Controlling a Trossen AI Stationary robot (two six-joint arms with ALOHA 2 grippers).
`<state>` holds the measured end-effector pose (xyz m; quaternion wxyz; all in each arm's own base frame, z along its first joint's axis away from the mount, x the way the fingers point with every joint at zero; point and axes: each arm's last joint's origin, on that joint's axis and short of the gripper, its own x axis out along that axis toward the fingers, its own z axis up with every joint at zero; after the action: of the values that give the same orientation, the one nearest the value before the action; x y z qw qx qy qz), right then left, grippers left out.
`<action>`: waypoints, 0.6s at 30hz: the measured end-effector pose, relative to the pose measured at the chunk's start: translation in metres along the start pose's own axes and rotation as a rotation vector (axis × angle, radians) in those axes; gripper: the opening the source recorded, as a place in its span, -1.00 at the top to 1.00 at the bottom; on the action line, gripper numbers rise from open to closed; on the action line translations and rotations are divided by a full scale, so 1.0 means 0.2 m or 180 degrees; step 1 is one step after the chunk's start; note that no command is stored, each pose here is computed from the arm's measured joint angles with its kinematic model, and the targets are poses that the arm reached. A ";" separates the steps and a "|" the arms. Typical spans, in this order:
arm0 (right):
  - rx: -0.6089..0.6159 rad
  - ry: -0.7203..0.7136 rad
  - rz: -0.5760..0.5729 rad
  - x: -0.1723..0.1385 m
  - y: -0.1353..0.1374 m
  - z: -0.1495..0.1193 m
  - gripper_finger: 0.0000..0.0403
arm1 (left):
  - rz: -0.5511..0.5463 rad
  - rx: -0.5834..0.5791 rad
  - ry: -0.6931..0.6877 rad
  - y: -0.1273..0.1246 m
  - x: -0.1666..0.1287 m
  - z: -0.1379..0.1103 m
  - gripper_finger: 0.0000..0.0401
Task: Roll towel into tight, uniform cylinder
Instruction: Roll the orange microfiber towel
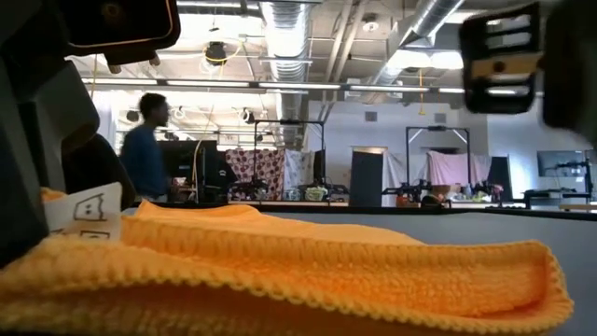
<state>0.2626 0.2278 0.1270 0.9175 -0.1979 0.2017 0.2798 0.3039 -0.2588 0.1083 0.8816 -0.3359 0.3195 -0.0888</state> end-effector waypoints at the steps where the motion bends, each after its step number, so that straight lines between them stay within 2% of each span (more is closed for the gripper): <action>1: -0.0059 0.0061 -0.0071 0.03 0.01 -0.01 0.26 | -0.0001 0.0000 -0.0008 0.00 0.00 0.00 1.00; 5: -0.0133 0.0157 -0.0327 0.11 0.01 -0.02 0.27 | 0.0006 0.0000 -0.0024 0.00 0.00 0.00 1.00; 18: -0.0100 0.0159 -0.0325 0.16 0.00 -0.04 0.27 | 0.0008 0.0011 -0.0026 0.00 0.00 0.00 1.00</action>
<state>0.2847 0.2380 0.1058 0.9221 -0.2292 0.2098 0.2308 0.3041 -0.2587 0.1085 0.8836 -0.3343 0.3162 -0.0868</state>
